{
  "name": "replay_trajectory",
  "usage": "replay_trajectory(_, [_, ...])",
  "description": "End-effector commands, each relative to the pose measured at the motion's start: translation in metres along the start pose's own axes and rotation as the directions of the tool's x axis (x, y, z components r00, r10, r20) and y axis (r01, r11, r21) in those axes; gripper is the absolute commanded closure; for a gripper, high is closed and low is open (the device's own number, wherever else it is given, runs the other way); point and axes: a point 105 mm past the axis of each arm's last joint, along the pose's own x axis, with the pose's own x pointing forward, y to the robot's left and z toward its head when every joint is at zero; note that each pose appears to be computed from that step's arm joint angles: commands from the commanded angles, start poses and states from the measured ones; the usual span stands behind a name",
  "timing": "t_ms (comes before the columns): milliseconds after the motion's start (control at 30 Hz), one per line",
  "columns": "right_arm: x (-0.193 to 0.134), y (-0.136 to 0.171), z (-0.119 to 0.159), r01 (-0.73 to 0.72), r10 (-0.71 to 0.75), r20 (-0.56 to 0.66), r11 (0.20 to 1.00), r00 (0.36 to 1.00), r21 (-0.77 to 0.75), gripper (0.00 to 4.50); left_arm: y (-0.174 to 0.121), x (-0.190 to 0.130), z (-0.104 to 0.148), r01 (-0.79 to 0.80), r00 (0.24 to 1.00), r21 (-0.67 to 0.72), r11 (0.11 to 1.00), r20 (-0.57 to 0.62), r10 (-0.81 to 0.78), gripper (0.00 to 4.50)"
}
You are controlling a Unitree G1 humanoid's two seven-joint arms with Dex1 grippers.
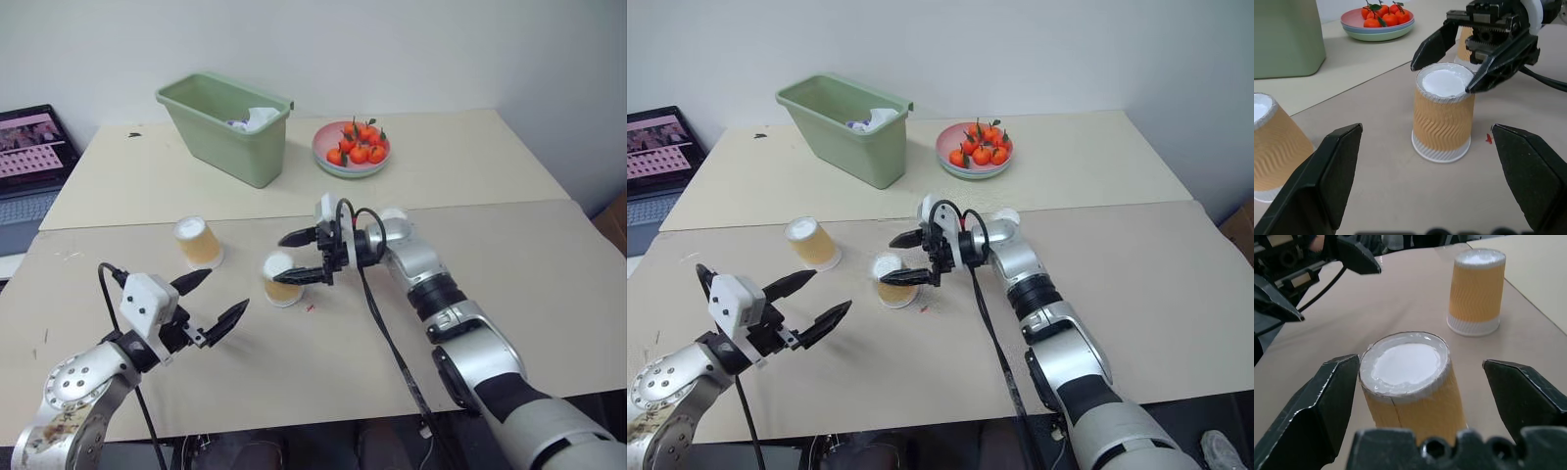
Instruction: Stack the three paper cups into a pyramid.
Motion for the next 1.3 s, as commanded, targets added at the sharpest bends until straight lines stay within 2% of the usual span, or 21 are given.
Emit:
replay_trajectory(33, [-0.015, -0.005, 0.009, 0.043, -0.043, 0.035, 0.999, 0.998, -0.015, 0.01, -0.004, 0.006, 0.007, 0.05, 0.998, 0.025, 0.998, 0.026, -0.051, 0.0])
replay_trajectory(233, [-0.058, -0.007, 0.02, 0.103, -0.106, 0.085, 0.994, 0.991, 0.035, 0.01, -0.005, 0.017, 0.01, 0.103, 0.994, 0.029, 0.994, 0.037, -0.104, 0.0])
replay_trajectory(467, [-0.125, -0.004, 0.021, 0.275, -0.287, 0.108, 0.954, 0.952, 0.116, 0.01, 0.0, 0.013, 0.012, 0.138, 0.99, 0.036, 0.99, 0.018, -0.139, 0.0])
replay_trajectory(633, [-0.164, 0.002, 0.014, 0.407, -0.415, 0.057, 0.906, 0.908, 0.118, 0.01, -0.002, 0.014, 0.017, 0.174, 0.984, 0.047, 0.984, 0.014, -0.175, 0.0])
replay_trajectory(800, [-0.209, 0.027, 0.01, 0.484, -0.489, -0.002, 0.863, 0.872, 0.142, 0.01, -0.009, 0.021, 0.033, 0.243, 0.969, 0.059, 0.968, 0.035, -0.245, 0.0])
replay_trajectory(900, [-0.23, 0.024, -0.012, 0.594, -0.586, -0.096, 0.795, 0.805, 0.124, 0.01, -0.015, 0.028, 0.043, 0.301, 0.951, 0.061, 0.952, 0.048, -0.304, 0.0])
replay_trajectory(967, [-0.233, 0.019, -0.026, 0.638, -0.623, -0.147, 0.765, 0.768, 0.092, 0.01, -0.019, 0.033, 0.047, 0.336, 0.939, 0.067, 0.939, 0.05, -0.34, 0.0])
replay_trajectory(1033, [-0.227, 0.015, -0.032, 0.648, -0.634, -0.145, 0.755, 0.76, 0.094, 0.01, -0.02, 0.038, 0.049, 0.362, 0.929, 0.075, 0.929, 0.053, -0.366, 0.0])
replay_trajectory(1200, [-0.207, -0.006, -0.034, 0.67, -0.662, -0.116, 0.742, 0.74, 0.041, 0.01, -0.019, 0.046, 0.049, 0.399, 0.913, 0.077, 0.914, 0.054, -0.404, 0.0])
replay_trajectory(1300, [-0.197, -0.016, -0.029, 0.66, -0.655, -0.095, 0.751, 0.749, 0.022, 0.01, -0.019, 0.049, 0.046, 0.41, 0.909, 0.084, 0.908, 0.045, -0.414, 0.0])
